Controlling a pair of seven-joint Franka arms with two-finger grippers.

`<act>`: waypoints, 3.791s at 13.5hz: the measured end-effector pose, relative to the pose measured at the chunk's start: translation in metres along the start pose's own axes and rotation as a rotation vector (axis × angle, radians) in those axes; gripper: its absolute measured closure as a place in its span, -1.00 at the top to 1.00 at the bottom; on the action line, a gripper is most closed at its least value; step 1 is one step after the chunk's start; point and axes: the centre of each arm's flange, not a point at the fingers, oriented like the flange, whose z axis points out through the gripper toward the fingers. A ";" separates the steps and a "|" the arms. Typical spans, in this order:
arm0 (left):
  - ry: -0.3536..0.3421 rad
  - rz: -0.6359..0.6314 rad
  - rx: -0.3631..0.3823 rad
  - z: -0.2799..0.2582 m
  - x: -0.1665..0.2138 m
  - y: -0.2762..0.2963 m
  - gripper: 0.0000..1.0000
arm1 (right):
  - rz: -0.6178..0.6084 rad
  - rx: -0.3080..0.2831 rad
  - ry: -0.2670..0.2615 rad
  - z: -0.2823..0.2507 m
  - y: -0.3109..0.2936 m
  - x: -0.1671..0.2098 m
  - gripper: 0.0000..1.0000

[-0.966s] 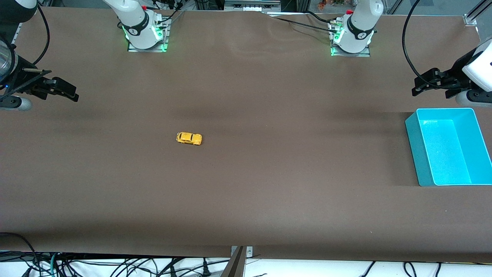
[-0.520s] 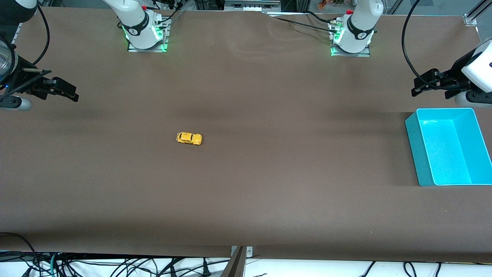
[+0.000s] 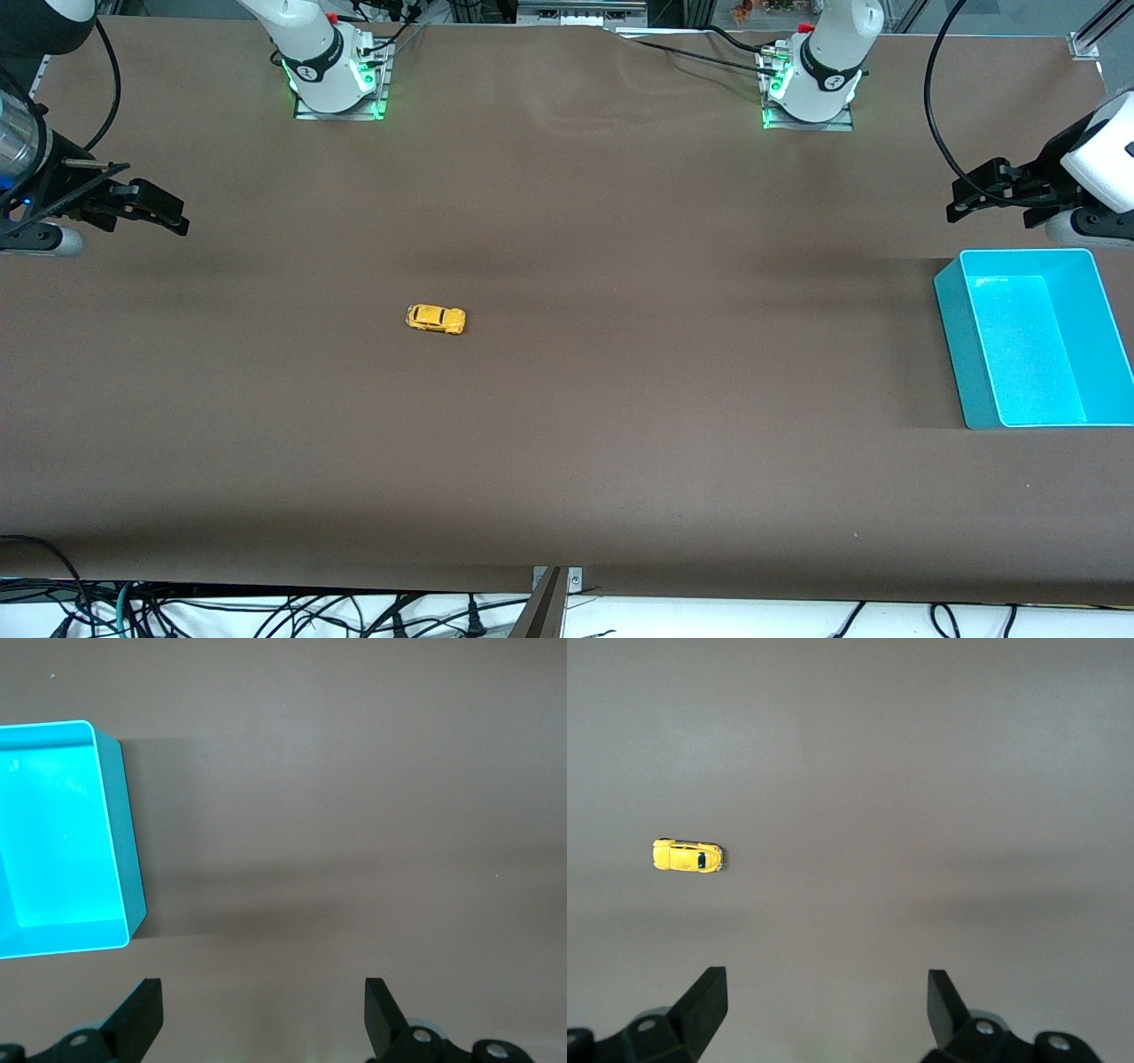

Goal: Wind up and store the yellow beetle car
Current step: 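Move the right gripper down over the yellow beetle car, then close the right gripper on the yellow car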

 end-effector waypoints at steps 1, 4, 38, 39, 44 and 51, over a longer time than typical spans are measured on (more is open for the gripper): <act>0.000 -0.002 0.000 0.000 0.000 -0.001 1.00 | 0.000 0.000 -0.001 0.001 0.000 0.000 1.00; 0.001 -0.005 0.000 0.000 0.000 -0.003 1.00 | -0.001 -0.002 -0.018 0.009 0.000 0.004 1.00; -0.013 -0.014 -0.001 0.008 0.006 -0.008 1.00 | -1.396 -0.017 0.182 0.396 -0.251 -0.036 1.00; -0.013 -0.014 -0.001 0.008 0.006 -0.008 1.00 | -1.406 -0.019 0.182 0.396 -0.251 -0.036 1.00; -0.013 -0.014 -0.001 0.008 0.006 -0.008 1.00 | -1.487 -0.071 0.186 0.394 -0.251 -0.035 0.78; -0.013 -0.015 -0.001 0.008 0.006 -0.008 1.00 | -1.531 -0.091 0.198 0.389 -0.248 -0.027 -0.09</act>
